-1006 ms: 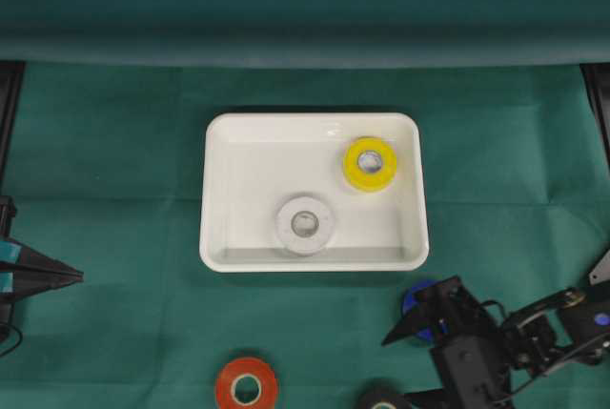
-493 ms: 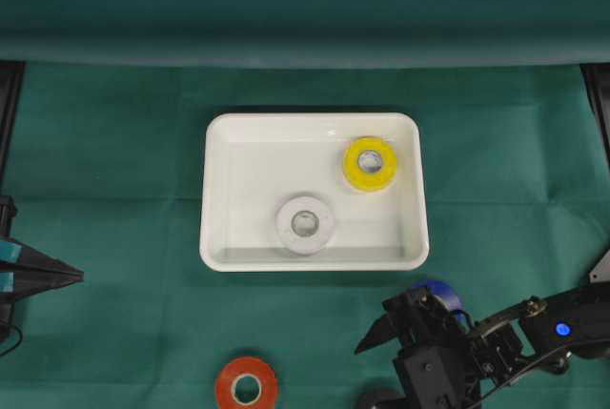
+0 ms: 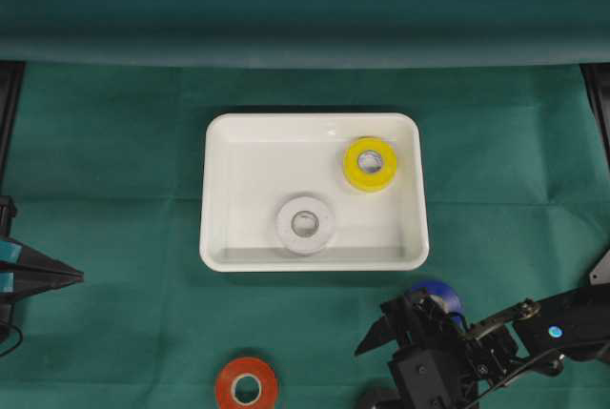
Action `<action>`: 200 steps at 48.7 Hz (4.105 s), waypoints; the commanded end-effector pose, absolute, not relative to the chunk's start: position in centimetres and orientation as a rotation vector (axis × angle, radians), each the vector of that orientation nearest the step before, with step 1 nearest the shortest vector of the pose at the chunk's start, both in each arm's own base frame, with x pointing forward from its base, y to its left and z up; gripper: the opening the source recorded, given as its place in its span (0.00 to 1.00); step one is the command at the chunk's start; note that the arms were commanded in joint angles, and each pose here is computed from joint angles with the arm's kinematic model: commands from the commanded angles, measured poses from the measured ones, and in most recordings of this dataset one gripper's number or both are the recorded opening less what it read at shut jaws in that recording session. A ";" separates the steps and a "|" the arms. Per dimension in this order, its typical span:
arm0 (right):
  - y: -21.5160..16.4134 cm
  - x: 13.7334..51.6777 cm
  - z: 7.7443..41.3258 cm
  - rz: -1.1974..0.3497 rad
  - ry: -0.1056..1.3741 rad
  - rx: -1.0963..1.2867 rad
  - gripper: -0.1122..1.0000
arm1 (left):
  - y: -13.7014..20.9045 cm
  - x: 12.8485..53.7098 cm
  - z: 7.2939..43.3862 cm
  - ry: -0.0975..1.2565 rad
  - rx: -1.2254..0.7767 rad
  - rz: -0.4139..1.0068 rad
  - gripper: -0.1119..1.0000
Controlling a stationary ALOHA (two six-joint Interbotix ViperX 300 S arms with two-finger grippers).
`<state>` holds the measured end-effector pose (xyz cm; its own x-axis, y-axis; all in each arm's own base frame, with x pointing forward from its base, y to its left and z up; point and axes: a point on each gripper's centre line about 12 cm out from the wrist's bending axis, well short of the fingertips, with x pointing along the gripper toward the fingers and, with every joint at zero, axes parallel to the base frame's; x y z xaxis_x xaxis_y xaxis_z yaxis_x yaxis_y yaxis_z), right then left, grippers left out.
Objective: Put the tape into the white case with the right arm.
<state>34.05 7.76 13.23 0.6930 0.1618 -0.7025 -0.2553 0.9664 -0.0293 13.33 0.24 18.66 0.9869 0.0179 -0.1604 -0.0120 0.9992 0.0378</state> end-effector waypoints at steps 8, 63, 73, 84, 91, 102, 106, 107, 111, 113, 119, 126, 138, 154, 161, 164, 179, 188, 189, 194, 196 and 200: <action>8.7 35.1 13.3 0.274 0.717 -0.110 0.67 | 0.3 13.5 19.1 0.152 0.038 0.018 0.10; 8.9 35.3 10.7 0.281 0.776 -0.110 0.09 | 0.3 13.5 19.1 0.154 0.038 0.018 0.10; 9.0 35.4 10.8 0.283 0.771 -0.110 0.09 | 0.3 13.5 19.1 0.152 0.037 0.018 0.10; 8.9 35.5 11.9 0.273 0.755 -0.114 0.09 | 0.3 13.5 19.1 0.152 0.037 0.018 0.10; 8.6 35.3 13.8 0.247 0.748 -0.129 0.09 | 0.3 13.5 19.1 0.152 0.037 0.018 0.10; 8.1 34.9 16.9 0.195 0.746 -0.153 0.09 | 0.3 13.5 19.1 0.152 0.035 0.018 0.10; 7.8 34.7 17.5 0.172 0.763 -0.160 0.09 | 0.3 13.5 19.1 0.152 0.037 0.018 0.10; 7.7 34.7 17.6 0.168 0.765 -0.161 0.09 | 0.3 13.5 19.1 0.152 0.035 0.018 0.10; 7.6 34.7 17.6 0.158 0.778 -0.165 0.09 | 0.3 13.5 19.1 0.152 0.037 0.018 0.10; 7.6 34.6 17.5 0.157 0.783 -0.166 0.09 | 0.3 13.5 19.1 0.152 0.037 0.018 0.10; 7.5 34.5 17.4 0.155 0.789 -0.168 0.09 | 0.3 13.5 19.1 0.152 0.037 0.018 0.10; 7.4 34.6 17.5 0.150 0.789 -0.168 0.09 | 0.3 13.5 19.1 0.152 0.035 0.018 0.10; 5.0 34.6 17.4 0.078 0.818 -0.152 0.09 | 0.3 13.5 19.1 0.152 0.038 0.018 0.10; -0.8 34.5 18.1 -0.079 0.812 -0.090 0.09 | 0.3 13.5 19.1 0.152 0.037 0.018 0.10; -3.9 34.3 18.0 -0.158 0.820 -0.070 0.09 | 0.3 13.5 19.1 0.152 0.038 0.018 0.10; -5.1 34.1 18.0 -0.188 0.819 -0.067 0.09 | 0.3 13.5 19.1 0.152 0.038 0.018 0.10; -9.2 32.9 17.3 -0.276 0.826 -0.071 0.09 | 0.3 13.5 19.1 0.152 0.038 0.018 0.10; -10.0 32.5 17.1 -0.295 0.824 -0.065 0.09 | 0.3 13.5 19.1 0.152 0.037 0.018 0.10; -10.0 32.5 17.1 -0.296 0.824 -0.062 0.09 | 0.3 13.5 19.1 0.152 0.037 0.018 0.10; -10.1 32.5 17.0 -0.297 0.828 -0.063 0.09 | 0.3 13.5 19.1 0.152 0.038 0.018 0.10; -10.0 32.5 16.9 -0.295 0.831 -0.063 0.09 | 0.3 13.5 19.1 0.152 0.038 0.018 0.10; -10.0 32.6 16.7 -0.295 0.835 -0.060 0.09 | 0.3 13.5 19.1 0.152 0.038 0.018 0.10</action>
